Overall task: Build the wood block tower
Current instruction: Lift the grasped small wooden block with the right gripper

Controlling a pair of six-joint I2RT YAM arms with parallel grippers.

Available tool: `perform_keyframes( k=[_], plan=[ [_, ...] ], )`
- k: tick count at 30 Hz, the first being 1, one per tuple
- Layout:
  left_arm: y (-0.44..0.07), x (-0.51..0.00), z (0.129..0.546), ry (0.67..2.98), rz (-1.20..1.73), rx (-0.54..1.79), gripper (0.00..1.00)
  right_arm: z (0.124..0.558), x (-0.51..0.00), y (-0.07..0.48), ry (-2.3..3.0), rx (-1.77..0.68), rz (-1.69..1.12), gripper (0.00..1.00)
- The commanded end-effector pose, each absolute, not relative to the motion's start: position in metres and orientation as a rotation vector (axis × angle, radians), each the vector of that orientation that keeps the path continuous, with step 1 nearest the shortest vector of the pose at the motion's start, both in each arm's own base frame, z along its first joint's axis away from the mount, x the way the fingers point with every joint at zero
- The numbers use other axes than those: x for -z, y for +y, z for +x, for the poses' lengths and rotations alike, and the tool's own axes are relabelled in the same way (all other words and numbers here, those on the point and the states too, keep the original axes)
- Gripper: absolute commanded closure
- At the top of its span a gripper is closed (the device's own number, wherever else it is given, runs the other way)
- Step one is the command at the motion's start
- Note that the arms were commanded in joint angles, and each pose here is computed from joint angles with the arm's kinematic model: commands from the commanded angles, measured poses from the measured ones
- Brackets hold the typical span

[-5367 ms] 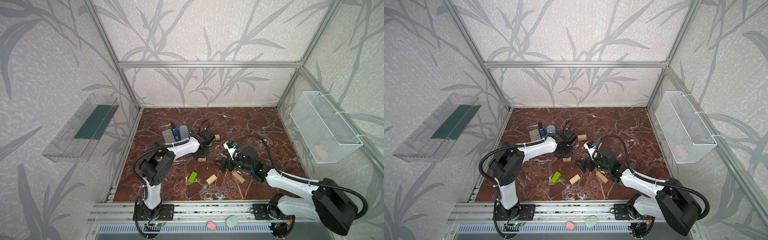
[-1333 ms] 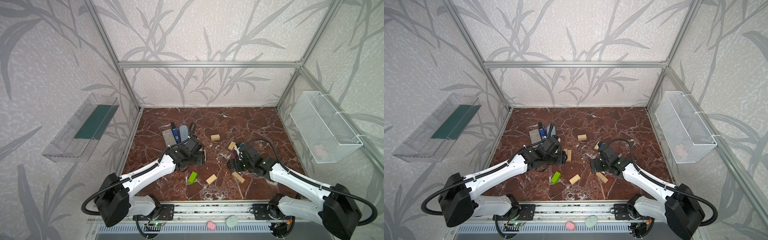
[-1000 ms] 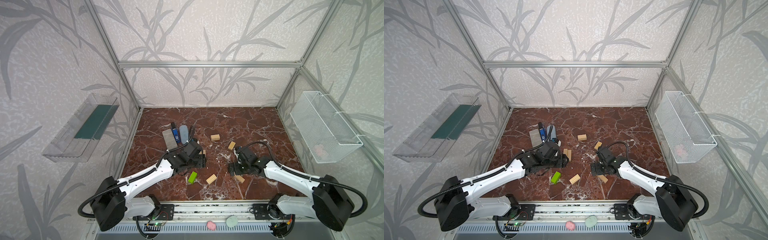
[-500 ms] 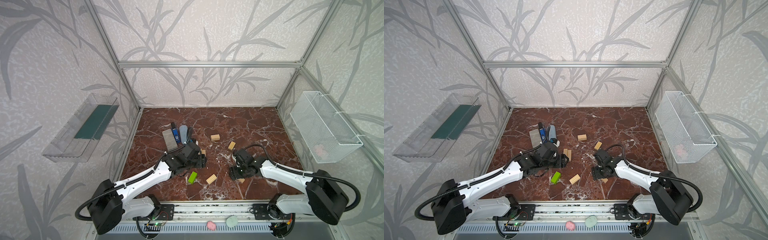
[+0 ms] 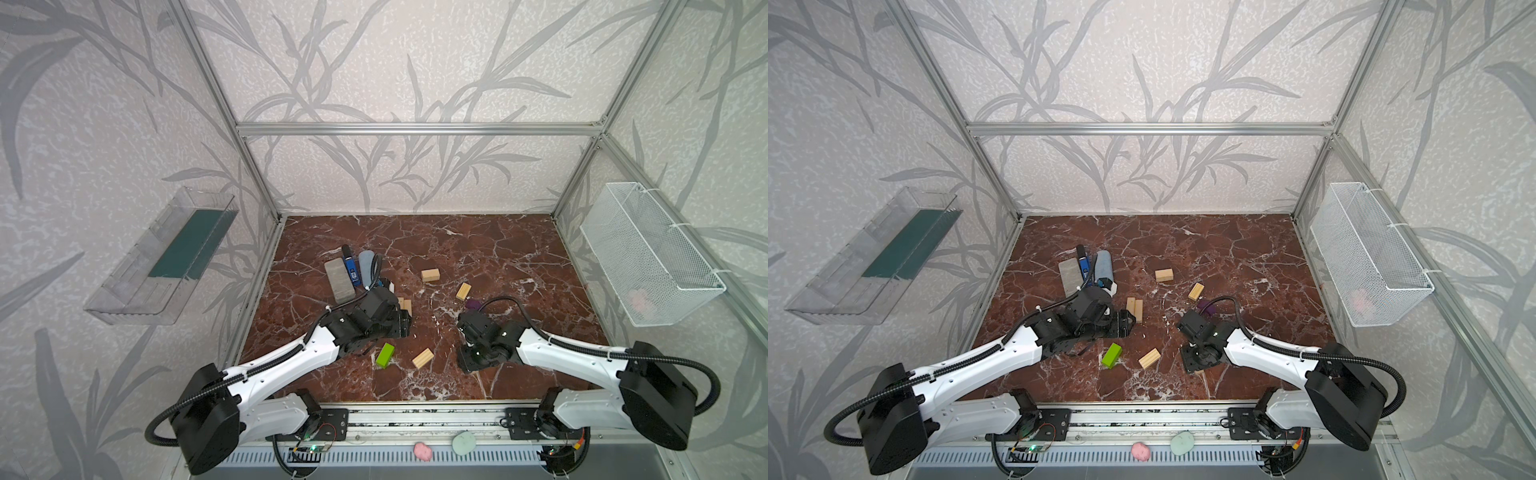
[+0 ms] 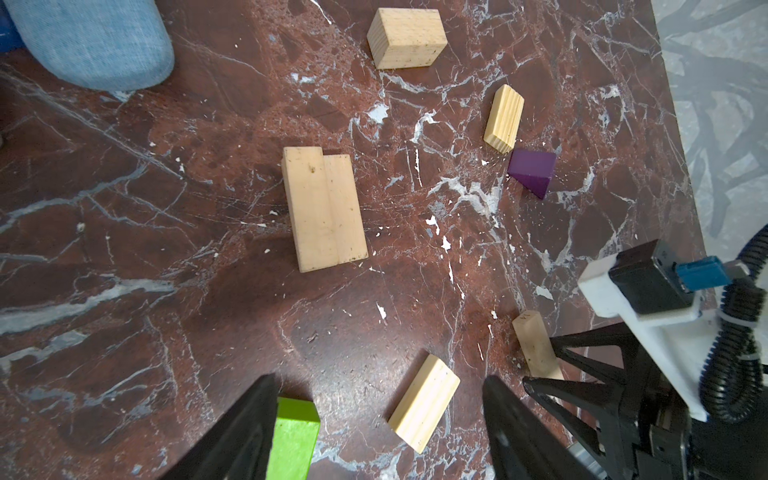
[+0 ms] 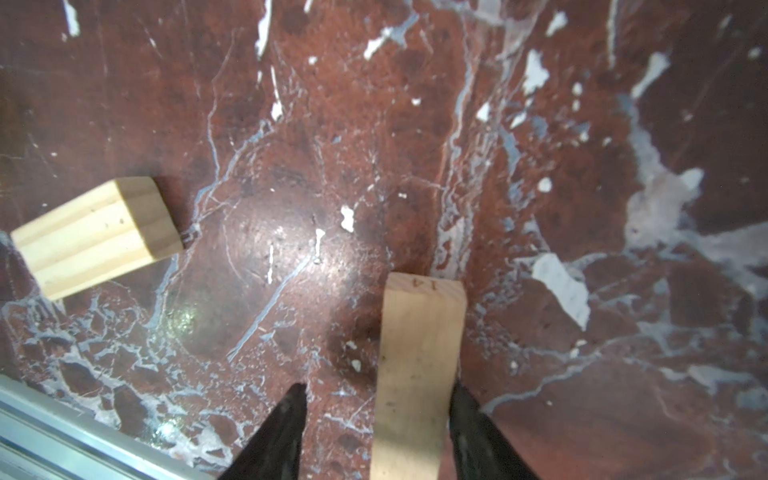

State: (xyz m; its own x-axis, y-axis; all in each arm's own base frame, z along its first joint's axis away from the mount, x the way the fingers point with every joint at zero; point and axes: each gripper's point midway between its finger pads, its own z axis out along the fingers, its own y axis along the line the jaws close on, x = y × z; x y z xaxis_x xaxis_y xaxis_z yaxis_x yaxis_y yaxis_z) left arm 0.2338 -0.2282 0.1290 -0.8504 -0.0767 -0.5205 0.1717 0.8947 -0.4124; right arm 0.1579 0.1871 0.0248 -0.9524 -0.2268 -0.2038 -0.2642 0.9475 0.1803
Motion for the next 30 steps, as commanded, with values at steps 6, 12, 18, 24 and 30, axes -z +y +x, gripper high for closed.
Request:
perform_keyframes(
  k=[6, 12, 18, 24, 30],
  plan=[
    [-0.223, -0.136, 0.232, 2.474, 0.063, 0.624, 0.23, 0.165, -0.026, 0.180, 2.933, -0.205, -0.205, 0.50],
    [-0.224, -0.139, 0.230, 2.470, 0.078, 0.640, 0.23, 0.164, -0.023, 0.181, 2.945, -0.132, -0.219, 0.55],
    [-0.225, -0.140, 0.229, 2.478, 0.091, 0.639, 0.23, 0.164, -0.021, 0.180, 2.956, -0.046, -0.238, 0.61],
    [-0.224, -0.138, 0.227, 2.476, 0.092, 0.647, 0.23, 0.161, -0.020, 0.178, 2.954, 0.035, -0.266, 0.64],
    [-0.224, -0.140, 0.226, 2.471, 0.104, 0.651, 0.22, 0.160, -0.015, 0.178, 2.955, 0.064, -0.273, 0.64]
  ],
)
